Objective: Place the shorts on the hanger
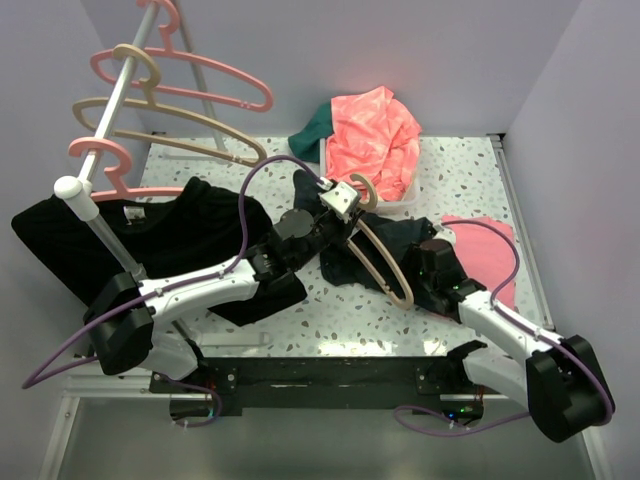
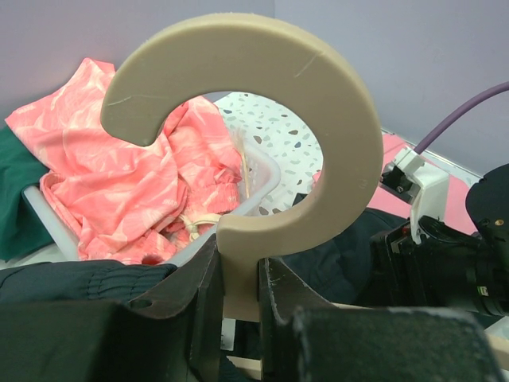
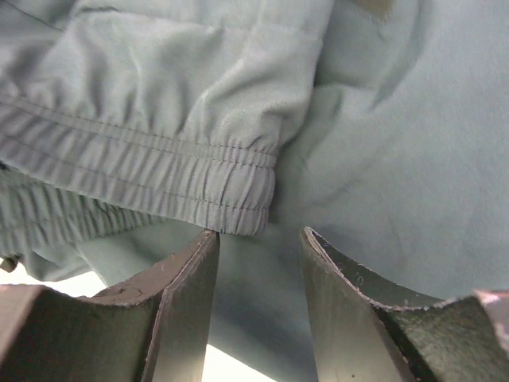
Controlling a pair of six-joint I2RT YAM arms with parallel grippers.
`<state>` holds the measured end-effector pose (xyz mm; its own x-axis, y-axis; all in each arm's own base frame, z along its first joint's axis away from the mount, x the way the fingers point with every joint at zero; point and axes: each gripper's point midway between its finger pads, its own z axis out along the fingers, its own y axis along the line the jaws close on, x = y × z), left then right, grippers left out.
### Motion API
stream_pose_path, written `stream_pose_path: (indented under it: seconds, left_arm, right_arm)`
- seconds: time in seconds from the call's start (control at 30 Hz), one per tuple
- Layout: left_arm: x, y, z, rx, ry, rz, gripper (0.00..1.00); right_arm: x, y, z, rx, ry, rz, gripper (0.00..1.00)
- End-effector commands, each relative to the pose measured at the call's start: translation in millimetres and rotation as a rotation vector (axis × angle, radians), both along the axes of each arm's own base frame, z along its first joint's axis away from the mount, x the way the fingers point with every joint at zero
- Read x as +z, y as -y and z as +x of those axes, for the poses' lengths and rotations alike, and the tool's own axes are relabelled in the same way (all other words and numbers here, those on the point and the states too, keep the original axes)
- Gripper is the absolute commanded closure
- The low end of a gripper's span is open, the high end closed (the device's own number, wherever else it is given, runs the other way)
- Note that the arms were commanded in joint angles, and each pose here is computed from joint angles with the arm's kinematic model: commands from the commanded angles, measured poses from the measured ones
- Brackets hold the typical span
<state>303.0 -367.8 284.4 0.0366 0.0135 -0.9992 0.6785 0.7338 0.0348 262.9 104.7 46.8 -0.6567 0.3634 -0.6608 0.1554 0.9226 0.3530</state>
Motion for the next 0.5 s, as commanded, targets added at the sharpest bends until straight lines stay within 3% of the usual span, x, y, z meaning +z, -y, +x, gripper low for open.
stream_pose_path:
  seconds: [0.0, 0.13, 0.3, 0.47]
  left_arm:
    - [55, -1, 7, 0.026, 0.104, -0.116, 1.00]
    - [57, -1, 7, 0.028, 0.108, -0.117, 1.00]
    - [56, 0, 11, 0.043, 0.116, -0.119, 1.00]
    - [64, -10, 21, 0.128, 0.149, -0.160, 1.00]
  right_arm:
    - [35, -8, 38, -0.046, 0.139, 0.045, 0.53]
    - [37, -4, 50, -0.080, 0.170, 0.025, 0.67]
    - [42, 1, 60, -0.107, 0.205, -0.005, 0.74]
    - [48, 3, 62, -0.114, 0.186, -0.027, 1.00]
